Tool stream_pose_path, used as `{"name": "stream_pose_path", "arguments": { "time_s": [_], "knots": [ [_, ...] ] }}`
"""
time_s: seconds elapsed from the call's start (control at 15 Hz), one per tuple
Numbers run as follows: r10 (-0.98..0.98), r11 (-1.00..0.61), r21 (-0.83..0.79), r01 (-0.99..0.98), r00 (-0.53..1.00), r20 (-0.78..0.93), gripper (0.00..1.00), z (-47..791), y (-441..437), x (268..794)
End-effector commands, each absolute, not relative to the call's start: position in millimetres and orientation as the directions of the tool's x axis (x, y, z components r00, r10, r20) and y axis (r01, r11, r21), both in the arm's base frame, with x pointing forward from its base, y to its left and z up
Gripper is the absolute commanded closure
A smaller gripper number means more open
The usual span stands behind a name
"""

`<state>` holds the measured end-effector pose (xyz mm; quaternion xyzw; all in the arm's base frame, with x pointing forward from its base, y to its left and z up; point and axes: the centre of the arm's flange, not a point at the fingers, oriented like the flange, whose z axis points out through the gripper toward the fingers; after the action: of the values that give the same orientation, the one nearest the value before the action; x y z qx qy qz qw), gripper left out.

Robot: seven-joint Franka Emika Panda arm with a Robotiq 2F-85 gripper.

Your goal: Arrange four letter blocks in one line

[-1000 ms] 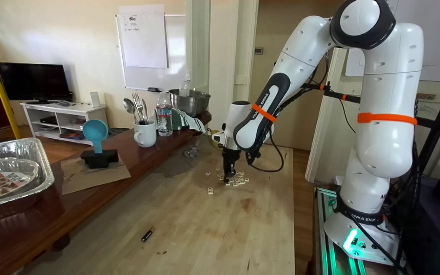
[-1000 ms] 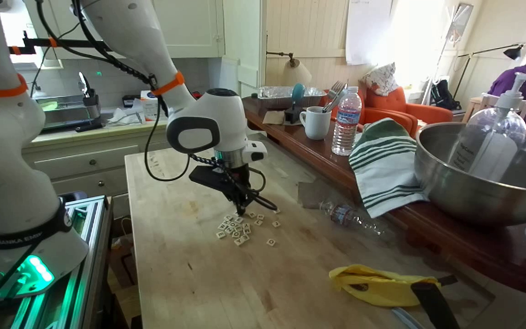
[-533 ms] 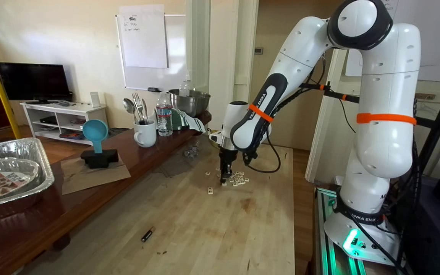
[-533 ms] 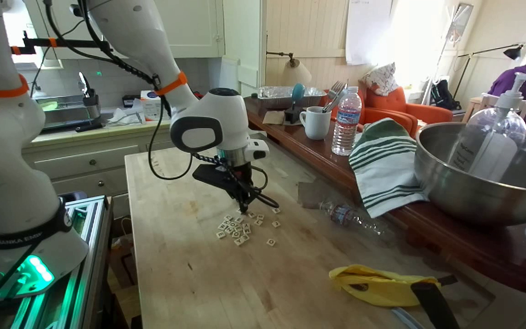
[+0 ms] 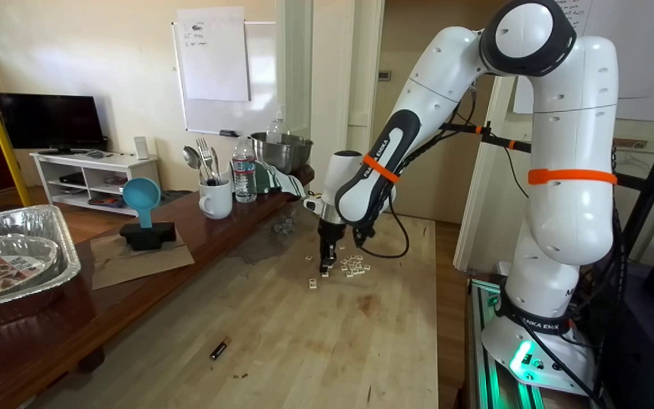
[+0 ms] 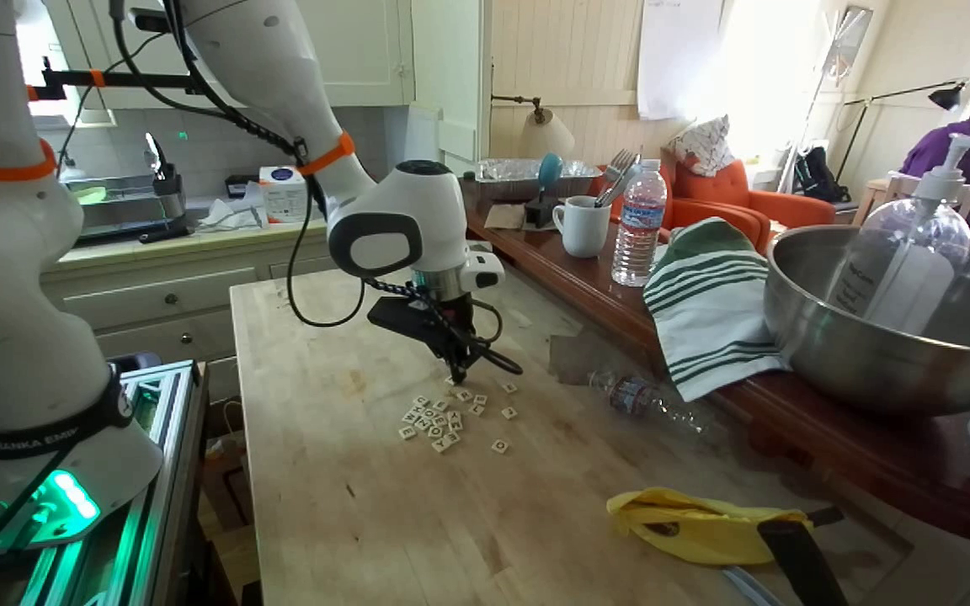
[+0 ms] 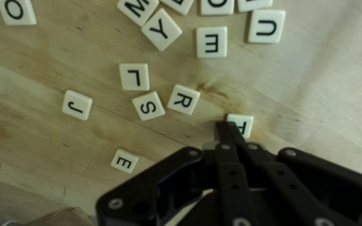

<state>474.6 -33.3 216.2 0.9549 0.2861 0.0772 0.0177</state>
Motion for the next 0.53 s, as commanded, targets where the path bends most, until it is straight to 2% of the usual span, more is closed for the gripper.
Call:
{"name": "stream_pose_path", "arguments": {
  "time_s": [0.0,0.47],
  "knots": [
    [0.538,-0.843,0.076,0.533,0.83,0.147,1.0,200.3,-28.8,484.9],
    [0.537,-0.843,0.073,0.532,0.829,0.154,1.0,199.2,-20.6,492.0]
  ]
}}
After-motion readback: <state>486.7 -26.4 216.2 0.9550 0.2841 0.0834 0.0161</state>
